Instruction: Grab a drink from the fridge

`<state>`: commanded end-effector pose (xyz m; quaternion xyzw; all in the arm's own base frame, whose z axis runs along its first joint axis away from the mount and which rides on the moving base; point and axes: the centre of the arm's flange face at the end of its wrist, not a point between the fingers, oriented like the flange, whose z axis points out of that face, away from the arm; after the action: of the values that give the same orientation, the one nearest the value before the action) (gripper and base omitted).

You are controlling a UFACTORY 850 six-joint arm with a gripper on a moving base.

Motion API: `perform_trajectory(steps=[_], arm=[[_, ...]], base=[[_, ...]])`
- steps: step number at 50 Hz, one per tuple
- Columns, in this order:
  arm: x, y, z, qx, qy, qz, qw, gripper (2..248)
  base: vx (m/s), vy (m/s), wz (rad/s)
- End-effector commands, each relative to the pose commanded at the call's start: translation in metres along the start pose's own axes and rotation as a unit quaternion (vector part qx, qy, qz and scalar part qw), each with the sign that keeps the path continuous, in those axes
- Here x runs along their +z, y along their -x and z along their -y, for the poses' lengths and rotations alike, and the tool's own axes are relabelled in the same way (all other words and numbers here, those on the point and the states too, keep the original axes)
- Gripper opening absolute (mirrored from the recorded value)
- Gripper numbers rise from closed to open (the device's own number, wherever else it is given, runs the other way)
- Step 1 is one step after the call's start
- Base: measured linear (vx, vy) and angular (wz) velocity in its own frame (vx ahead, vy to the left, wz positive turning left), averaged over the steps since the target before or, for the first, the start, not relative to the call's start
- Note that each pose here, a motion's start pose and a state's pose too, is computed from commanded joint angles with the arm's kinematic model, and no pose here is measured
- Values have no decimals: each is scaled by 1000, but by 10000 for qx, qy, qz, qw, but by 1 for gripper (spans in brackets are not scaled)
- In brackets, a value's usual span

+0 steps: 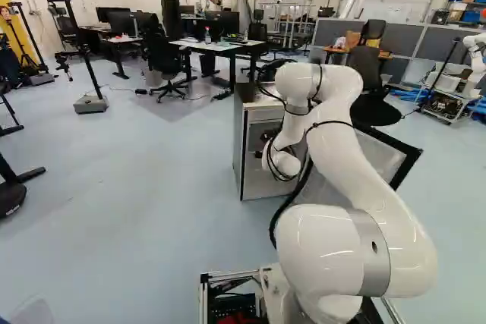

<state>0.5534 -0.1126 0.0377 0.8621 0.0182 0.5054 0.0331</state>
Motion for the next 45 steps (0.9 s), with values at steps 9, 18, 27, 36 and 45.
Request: perform_trajectory(steps=[9,18,27,36,45], arm=[[18,6,-3,-3,31,-155,9999,247],[35,10,-7,-10,63,-312,9995,247],[47,8,-11,-22,93,-433,9990,247],[60,6,-14,-37,118,-538,9985,247],[72,4,-15,-56,128,-635,9979,247]], base=[[0,0,0],[0,0,0],[0,0,0],[0,0,0],[0,0,0]])
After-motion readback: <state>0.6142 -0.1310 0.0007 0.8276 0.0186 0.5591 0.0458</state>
